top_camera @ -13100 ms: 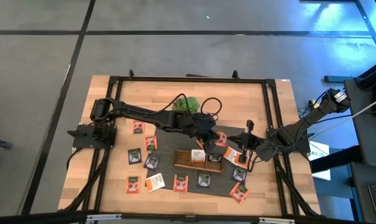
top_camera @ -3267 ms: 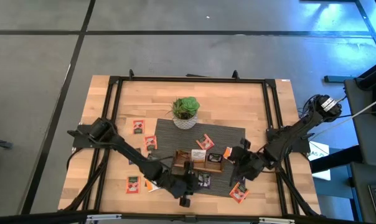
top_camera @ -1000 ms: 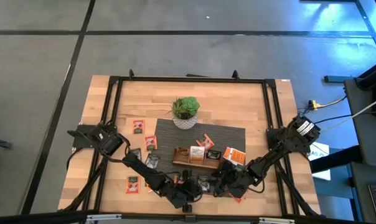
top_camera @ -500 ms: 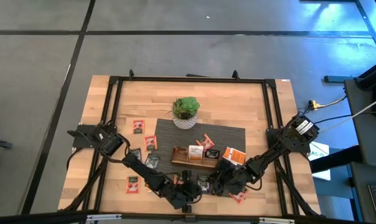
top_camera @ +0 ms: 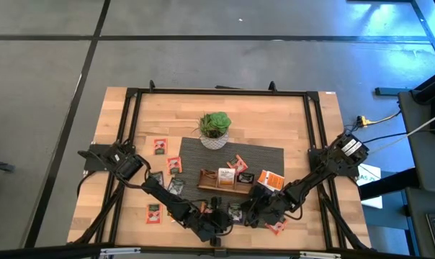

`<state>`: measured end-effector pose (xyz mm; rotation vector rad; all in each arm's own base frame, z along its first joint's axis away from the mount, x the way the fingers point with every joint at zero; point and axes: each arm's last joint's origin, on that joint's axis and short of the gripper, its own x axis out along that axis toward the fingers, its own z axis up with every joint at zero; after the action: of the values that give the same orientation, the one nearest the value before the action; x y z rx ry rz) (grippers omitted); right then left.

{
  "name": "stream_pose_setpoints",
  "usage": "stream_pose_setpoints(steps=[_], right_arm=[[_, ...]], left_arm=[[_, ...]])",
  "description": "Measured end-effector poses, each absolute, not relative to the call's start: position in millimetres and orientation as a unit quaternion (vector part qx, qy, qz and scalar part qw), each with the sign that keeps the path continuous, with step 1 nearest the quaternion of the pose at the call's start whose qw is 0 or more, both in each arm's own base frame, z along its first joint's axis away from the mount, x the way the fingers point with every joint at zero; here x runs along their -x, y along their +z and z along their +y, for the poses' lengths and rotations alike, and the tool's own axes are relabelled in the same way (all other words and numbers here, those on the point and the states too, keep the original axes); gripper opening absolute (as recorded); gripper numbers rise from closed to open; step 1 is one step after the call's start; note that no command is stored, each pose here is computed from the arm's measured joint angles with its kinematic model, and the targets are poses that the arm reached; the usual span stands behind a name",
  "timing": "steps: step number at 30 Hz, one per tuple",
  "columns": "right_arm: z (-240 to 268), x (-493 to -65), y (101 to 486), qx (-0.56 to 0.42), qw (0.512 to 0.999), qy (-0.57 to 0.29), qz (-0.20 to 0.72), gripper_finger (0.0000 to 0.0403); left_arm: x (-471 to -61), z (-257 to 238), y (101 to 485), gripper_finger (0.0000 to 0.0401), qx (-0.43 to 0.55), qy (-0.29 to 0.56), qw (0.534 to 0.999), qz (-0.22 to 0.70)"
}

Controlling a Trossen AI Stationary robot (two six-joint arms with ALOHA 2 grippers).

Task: Pick & Place Tea
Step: Put the violet tea bag into the right section of the wooden organizer

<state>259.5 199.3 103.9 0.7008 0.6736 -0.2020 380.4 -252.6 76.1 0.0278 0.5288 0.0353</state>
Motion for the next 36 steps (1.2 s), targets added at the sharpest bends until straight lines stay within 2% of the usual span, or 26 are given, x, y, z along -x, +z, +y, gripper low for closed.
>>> stream_pose_setpoints(steps=[7,16,22,27,36], right_arm=[[202,-262,94,-0.341,0.876,-0.085,0.331,0.0069],[203,-262,95,-0.33,0.882,-0.076,0.327,0.0008],[205,-262,95,-0.323,0.886,-0.067,0.325,0.0005],[206,-261,108,-0.312,0.895,-0.049,0.316,0.0004],[196,-253,164,-0.236,0.937,-0.029,0.256,0.0002]], left_arm=[[-380,-253,76,0.0088,-0.019,0.023,0.966,0.258],[-380,-253,76,0.0088,-0.021,0.023,0.966,0.258],[-377,-257,81,0.0088,-0.031,0.015,0.966,0.257],[-368,-267,108,0.0088,-0.058,0.0,0.97,0.235],[-353,-283,161,0.0088,-0.037,-0.007,0.984,0.173]])
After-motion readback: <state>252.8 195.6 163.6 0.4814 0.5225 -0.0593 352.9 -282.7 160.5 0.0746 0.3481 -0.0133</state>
